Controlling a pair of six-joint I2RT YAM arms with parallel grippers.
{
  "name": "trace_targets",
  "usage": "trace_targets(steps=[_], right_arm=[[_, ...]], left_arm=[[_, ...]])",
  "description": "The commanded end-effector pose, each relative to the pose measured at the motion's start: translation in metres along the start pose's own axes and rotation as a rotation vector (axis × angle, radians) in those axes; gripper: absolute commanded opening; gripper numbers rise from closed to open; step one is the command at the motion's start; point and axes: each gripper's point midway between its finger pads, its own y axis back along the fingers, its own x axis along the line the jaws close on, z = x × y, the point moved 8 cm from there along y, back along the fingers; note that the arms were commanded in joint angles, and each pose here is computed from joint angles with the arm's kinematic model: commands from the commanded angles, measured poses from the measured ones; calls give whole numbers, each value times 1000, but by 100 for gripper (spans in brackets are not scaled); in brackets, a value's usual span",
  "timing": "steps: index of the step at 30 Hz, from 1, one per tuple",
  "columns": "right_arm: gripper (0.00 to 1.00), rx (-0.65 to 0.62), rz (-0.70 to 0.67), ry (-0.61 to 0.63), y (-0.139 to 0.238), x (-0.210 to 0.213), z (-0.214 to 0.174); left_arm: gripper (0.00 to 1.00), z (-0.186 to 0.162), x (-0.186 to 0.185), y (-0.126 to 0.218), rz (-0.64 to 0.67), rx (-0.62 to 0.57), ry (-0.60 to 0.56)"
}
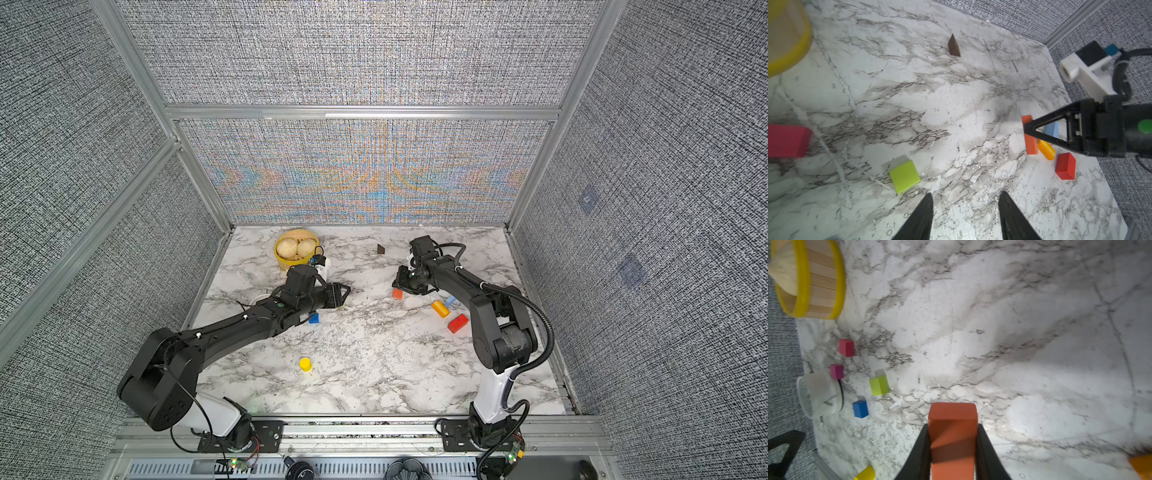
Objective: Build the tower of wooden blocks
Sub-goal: 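Lift the orange block with the right gripper and set it down near the lime cube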
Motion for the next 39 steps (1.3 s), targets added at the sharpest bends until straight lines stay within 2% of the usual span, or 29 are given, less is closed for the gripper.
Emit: trace_targets(steps=[1, 3, 7, 13, 20, 29, 39], right_arm=[[13, 45, 13, 77, -5, 18, 3], [13, 76, -96, 151, -9, 25, 4], [13, 138, -230, 230, -20, 30, 3], [13, 181, -335, 291, -38, 35, -3], [15, 208, -397, 318, -57, 36, -10], [16, 226, -449, 335, -69, 33, -14], [24, 218, -491, 341, -76, 31, -14]], left_arm=[[57, 8, -4, 0, -34, -43, -10], [62, 10, 5, 4, 55, -68, 27], [72, 10, 26, 19, 253, -112, 85], [98, 9, 40, 40, 433, -145, 91], [99, 6, 52, 58, 552, -207, 103], [99, 3, 55, 60, 582, -188, 85], [99, 1, 61, 59, 651, -172, 89]])
